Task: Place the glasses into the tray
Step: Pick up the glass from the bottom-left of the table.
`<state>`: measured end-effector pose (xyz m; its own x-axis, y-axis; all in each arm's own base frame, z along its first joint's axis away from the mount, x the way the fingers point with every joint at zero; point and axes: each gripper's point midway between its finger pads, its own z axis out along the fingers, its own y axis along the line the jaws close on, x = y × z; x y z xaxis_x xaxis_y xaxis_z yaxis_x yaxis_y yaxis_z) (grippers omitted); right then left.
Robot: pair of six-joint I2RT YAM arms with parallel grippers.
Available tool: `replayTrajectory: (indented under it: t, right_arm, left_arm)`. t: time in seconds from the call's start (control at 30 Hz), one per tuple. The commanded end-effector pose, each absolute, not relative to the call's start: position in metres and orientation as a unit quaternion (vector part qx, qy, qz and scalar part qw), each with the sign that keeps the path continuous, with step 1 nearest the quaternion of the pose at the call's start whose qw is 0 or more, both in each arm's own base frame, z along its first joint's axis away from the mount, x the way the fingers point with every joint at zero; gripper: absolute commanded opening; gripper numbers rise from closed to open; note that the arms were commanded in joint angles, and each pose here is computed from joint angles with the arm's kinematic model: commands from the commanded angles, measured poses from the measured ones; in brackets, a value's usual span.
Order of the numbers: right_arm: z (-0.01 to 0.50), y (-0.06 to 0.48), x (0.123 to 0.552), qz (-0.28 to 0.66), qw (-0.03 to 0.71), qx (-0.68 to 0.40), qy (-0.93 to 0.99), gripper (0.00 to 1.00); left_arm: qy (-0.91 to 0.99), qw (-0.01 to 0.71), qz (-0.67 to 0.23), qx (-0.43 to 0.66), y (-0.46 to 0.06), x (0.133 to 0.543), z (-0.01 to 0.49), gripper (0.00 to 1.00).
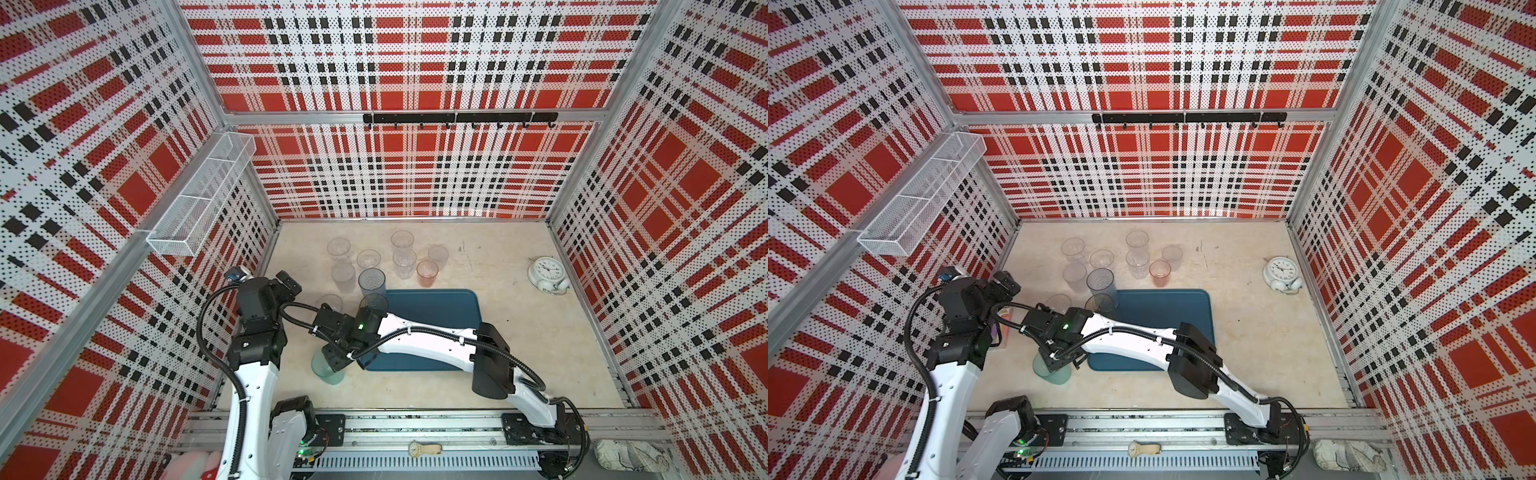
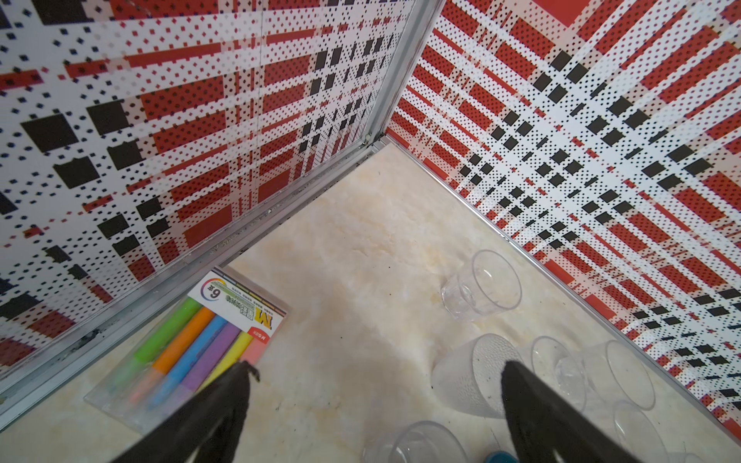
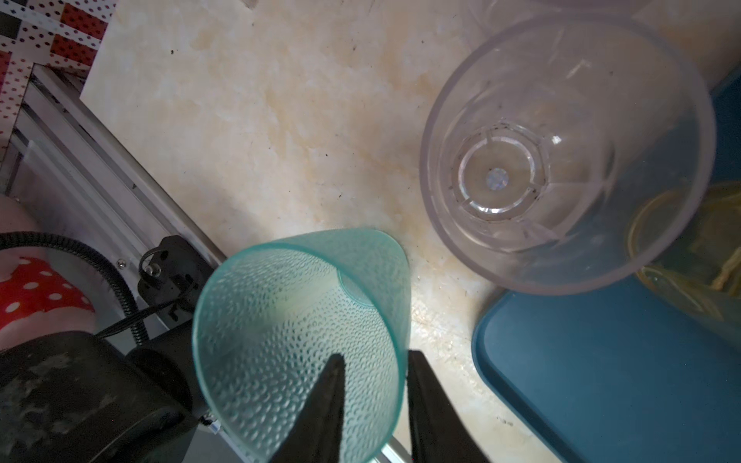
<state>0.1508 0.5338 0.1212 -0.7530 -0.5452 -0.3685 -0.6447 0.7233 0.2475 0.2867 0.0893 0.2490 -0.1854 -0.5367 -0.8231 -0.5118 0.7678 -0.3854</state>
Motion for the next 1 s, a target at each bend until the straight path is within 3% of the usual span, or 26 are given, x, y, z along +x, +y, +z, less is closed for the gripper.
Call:
replayTrajectory:
  t: [0.0, 0.37, 0.77, 0.97]
  right_arm:
    - [0.13, 0.533, 0.153, 0.179, 0.149, -0.322, 0.917, 0.23]
    - [0.137, 0.521, 0.15, 0.175, 0.148, -0.335, 0.914, 0.07]
    - [0.18, 0.505, 0.148, 0.189, 0.151, -0.351, 0.904, 0.02]
    - [0.18, 0.459, 0.158, 0.108, 0.141, -0.391, 0.903, 0.02]
  left_arm:
    - [0.767, 0.547, -0.012, -0.335, 0.089, 0.287, 0.255, 1.0]
    - [0.764, 0.552, -0.009, -0.334, 0.091, 0.286, 0.26, 0.99]
    - [0.761, 0.558, 0.002, -0.331, 0.093, 0.286, 0.274, 0.99]
    - [0.766, 0.553, 0.003, -0.327, 0.092, 0.287, 0.269, 0.99]
